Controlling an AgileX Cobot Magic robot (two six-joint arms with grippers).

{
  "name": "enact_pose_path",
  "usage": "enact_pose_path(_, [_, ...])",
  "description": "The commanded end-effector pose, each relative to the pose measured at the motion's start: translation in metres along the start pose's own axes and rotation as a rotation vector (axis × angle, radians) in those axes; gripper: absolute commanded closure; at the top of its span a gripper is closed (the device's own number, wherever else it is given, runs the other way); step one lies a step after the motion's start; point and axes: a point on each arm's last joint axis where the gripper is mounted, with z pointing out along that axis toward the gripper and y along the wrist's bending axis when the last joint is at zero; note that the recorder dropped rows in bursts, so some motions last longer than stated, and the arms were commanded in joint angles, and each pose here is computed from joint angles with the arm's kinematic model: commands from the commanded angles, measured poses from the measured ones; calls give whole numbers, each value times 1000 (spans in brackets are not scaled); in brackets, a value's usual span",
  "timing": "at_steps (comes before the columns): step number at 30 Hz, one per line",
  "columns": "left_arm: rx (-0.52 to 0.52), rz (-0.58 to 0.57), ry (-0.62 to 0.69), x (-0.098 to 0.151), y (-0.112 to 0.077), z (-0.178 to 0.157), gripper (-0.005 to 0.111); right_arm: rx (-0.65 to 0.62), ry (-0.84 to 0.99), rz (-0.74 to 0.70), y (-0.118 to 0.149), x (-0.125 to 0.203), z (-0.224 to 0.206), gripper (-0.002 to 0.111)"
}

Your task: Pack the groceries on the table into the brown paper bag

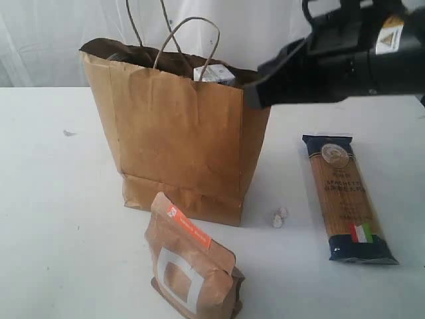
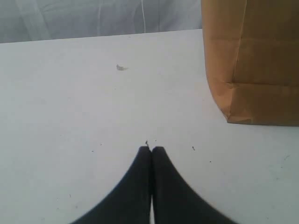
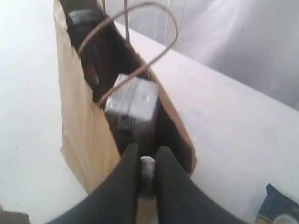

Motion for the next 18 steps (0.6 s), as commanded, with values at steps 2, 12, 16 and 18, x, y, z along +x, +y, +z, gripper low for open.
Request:
enact_pose_path(2, [-2, -1, -6, 1, 0, 0, 107, 2, -16, 0, -1, -26, 10, 108])
enact_pose_path(12, [-2, -1, -6, 1, 0, 0, 107, -1, 90, 1, -2, -35, 47, 108])
enact_pose_path(16, [-2, -1, -6, 1, 0, 0, 107, -2, 116, 1, -2, -36, 54, 108])
enact_pose_path(18, [-2, -1, -6, 1, 0, 0, 107, -2, 140, 1, -2, -36, 56, 108])
